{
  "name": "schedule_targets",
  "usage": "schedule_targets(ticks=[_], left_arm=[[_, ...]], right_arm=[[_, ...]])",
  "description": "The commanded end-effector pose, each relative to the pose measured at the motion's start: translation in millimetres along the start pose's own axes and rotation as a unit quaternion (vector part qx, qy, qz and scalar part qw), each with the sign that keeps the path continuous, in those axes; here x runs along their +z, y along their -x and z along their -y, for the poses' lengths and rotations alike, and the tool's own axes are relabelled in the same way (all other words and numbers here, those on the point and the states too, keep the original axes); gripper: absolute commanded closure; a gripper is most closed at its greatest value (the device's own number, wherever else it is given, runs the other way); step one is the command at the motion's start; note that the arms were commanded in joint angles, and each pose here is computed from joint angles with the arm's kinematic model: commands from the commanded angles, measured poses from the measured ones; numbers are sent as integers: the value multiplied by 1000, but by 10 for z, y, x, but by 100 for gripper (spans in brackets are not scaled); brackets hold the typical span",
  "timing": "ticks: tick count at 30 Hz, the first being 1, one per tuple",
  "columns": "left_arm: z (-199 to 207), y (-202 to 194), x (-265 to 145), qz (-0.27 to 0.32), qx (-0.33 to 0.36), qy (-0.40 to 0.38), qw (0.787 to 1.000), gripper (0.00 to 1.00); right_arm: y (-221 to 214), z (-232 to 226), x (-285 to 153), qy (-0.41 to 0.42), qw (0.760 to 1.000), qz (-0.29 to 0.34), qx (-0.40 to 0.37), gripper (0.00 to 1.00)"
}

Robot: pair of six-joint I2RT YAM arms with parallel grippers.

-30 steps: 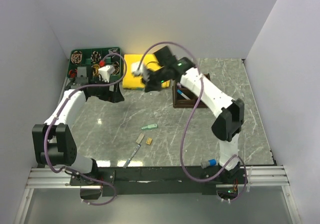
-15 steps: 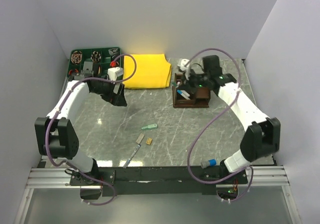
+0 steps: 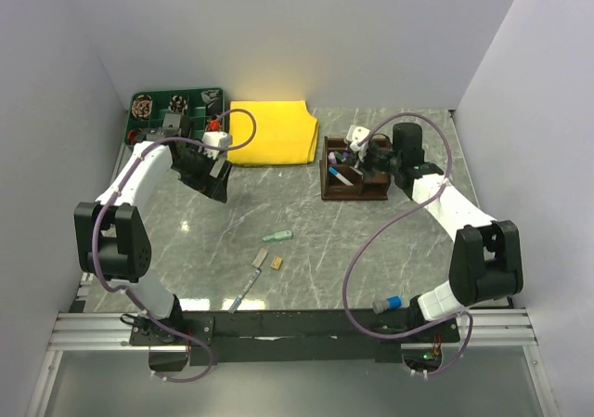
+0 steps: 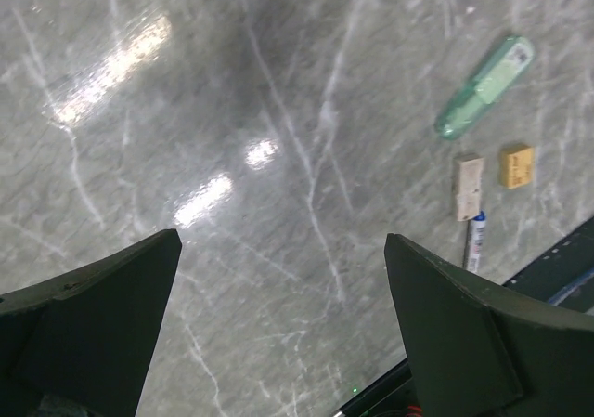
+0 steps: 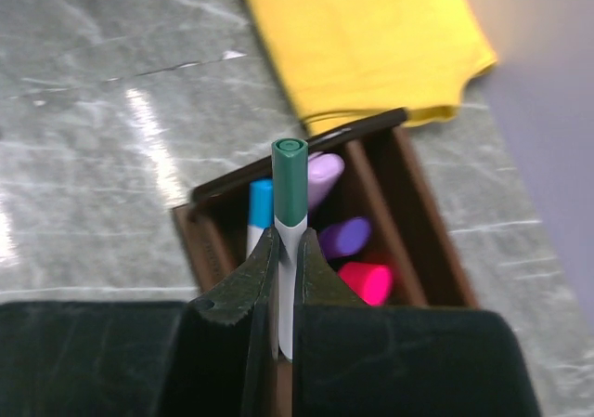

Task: Sort the stationery into containers
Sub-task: Place the pen in the storage box.

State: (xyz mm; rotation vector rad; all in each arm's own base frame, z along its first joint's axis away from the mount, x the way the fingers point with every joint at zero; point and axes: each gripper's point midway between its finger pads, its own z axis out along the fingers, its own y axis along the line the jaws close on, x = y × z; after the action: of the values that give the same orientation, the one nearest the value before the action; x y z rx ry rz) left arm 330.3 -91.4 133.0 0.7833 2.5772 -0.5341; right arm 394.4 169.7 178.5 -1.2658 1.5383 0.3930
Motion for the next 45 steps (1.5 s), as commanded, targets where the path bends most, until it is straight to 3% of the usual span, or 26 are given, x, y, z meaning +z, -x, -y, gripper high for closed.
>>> schedule_targets(ticks=[1,8,20,45], left_arm=[[-117,37,-64,-10,10,33,999,1],[-163,-19,-34,-24,4,42,999,1],[-238,54,38,-19,-13,50,998,1],[-237,30,-12,-23,-12,62,998,1]], right_arm=[[141,300,-3,-34,997,41,-62,100],[17,257,107,-7,998,45,-44,100],[485,109,-105,11,994,92,-52,100],[-82,56,298,54,996,53,-55,100]])
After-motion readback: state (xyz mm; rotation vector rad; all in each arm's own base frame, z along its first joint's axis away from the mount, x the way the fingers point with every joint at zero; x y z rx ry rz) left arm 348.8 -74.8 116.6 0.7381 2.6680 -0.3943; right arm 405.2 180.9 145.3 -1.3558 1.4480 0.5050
